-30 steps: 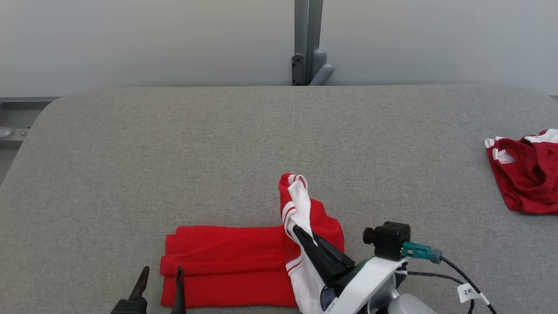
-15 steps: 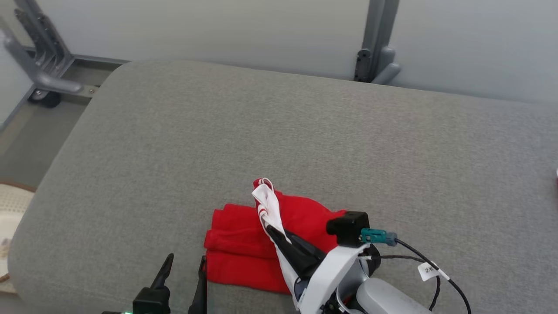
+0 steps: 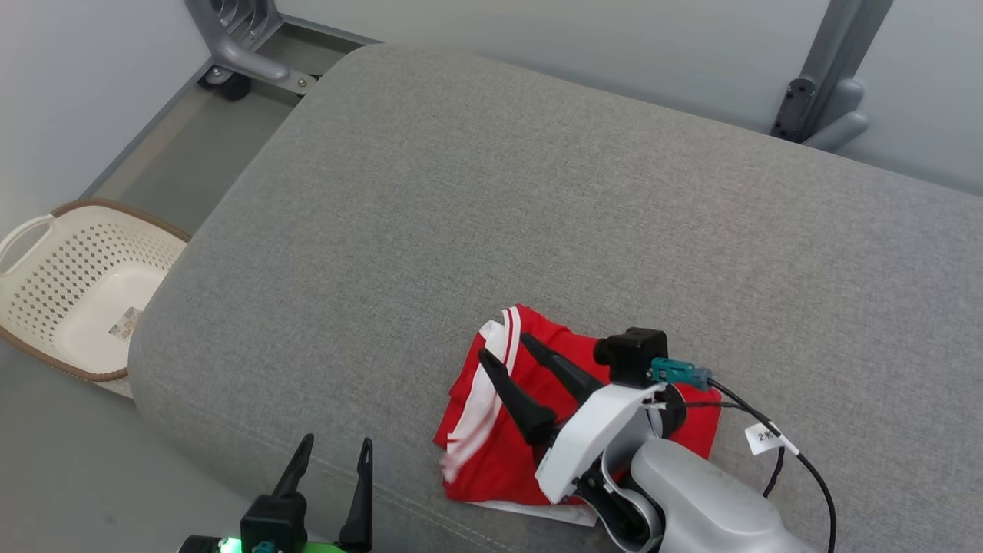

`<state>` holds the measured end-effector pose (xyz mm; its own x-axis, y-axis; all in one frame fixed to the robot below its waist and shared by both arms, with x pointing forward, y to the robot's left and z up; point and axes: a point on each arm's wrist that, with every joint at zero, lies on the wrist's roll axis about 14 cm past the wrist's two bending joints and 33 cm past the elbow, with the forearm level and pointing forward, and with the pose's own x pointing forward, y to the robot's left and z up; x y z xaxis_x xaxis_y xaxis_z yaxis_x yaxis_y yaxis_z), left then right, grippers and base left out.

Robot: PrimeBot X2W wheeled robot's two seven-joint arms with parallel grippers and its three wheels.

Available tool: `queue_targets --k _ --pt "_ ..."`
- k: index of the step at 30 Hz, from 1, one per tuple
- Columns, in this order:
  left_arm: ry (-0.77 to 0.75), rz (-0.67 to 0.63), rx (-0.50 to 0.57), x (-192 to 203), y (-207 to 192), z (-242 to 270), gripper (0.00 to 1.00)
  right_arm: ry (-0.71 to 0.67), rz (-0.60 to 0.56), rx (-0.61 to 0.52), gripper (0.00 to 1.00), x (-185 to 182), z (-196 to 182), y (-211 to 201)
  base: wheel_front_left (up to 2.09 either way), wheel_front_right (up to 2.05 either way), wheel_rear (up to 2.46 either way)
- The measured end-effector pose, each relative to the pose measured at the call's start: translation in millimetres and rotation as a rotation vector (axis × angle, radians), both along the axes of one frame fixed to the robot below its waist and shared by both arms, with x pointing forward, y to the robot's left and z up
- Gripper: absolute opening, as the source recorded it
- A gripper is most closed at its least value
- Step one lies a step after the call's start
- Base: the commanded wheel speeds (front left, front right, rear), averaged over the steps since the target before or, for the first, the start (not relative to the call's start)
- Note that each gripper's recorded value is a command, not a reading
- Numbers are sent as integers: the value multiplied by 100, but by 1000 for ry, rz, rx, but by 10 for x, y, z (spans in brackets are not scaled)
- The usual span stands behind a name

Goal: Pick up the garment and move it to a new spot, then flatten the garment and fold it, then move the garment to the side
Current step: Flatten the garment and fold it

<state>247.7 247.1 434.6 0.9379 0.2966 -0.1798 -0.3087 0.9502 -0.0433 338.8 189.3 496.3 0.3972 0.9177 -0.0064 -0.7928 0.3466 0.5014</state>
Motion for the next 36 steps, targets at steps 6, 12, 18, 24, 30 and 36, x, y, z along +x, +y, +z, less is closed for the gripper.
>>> queue_targets --k 6,12,18,24,30,36 --pt "15 24 8 7 72 -21 100 0 -74 4 100 238 -38 -106 0 0 0" --pt "2 -5 9 114 23 4 100 -52 -217 1 100 572 19 -476 0 0 0" --pt "-35 -46 15 278 -39 95 100 -111 -418 -42 100 792 -13 -1163 0 0 0" --pt "-54 -79 24 390 -80 136 100 -173 -581 -120 100 765 -75 -1804 0 0 0" --pt "-74 -140 27 545 -206 181 100 -184 -717 -171 100 633 -129 -2319 0 0 0" --pt "-94 -211 24 711 -388 231 100 -182 -839 -201 100 496 -149 -2753 0 0 0"
